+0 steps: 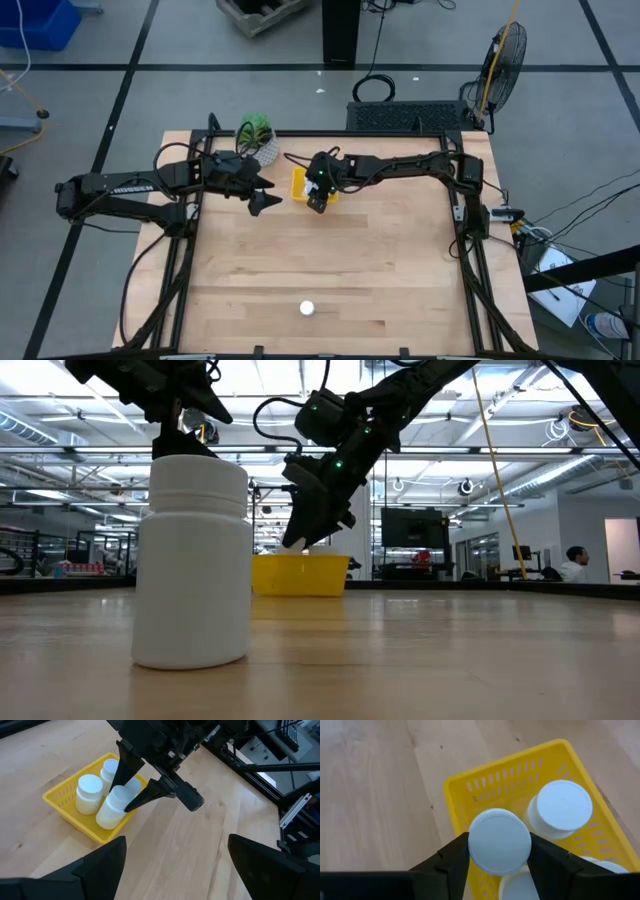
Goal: Pick and place pill bottles into a basket
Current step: Put the top white pill bottle into the yellow basket, then put the white pill bottle into the yellow basket
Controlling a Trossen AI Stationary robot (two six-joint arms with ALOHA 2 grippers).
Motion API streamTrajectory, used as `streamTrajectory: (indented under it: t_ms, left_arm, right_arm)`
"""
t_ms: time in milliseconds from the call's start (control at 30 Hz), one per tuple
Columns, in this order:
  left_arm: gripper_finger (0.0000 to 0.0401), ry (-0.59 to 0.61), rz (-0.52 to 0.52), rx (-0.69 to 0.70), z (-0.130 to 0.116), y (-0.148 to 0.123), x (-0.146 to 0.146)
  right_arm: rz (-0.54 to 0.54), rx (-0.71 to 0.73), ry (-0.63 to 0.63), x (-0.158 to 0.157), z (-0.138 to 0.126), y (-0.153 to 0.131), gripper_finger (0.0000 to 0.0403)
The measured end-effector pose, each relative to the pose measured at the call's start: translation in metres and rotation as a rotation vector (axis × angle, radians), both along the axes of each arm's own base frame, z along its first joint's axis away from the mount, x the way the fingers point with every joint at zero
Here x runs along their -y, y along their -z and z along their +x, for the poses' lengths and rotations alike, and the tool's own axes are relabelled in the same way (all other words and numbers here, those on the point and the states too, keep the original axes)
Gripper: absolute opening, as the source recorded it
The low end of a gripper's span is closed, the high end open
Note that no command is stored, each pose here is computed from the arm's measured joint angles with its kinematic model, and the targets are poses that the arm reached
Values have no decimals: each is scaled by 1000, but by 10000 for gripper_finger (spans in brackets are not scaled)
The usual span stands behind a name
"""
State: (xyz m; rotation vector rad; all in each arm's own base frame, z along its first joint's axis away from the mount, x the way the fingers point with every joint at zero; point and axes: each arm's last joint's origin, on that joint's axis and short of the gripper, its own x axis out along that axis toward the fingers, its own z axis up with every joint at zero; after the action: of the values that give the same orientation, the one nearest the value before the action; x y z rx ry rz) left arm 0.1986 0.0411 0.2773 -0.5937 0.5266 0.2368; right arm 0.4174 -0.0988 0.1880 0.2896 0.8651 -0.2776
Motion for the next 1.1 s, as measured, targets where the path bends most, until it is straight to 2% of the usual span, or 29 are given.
streamTrajectory:
  t_ms: [333,667,867,1000,1100]
  left_arm:
    - [351,2,2,-1,0,0,0]
    - [351,9,15,-5,0,0,0]
    - [351,51,28,-2,0,0,1]
    - [351,85,-6,17,1,-1,2]
    - [351,63,-17,-11,2,2,3]
  right_arm:
    - [4,1,0,0,0,0,205]
    - [10,-1,1,-3,-1,-4,206]
    - [4,79,-44,-31,-5,-36,202]
    - [60,133,18,-51,-11,-58,201]
    - [120,189,73,-68,-16,-73,201]
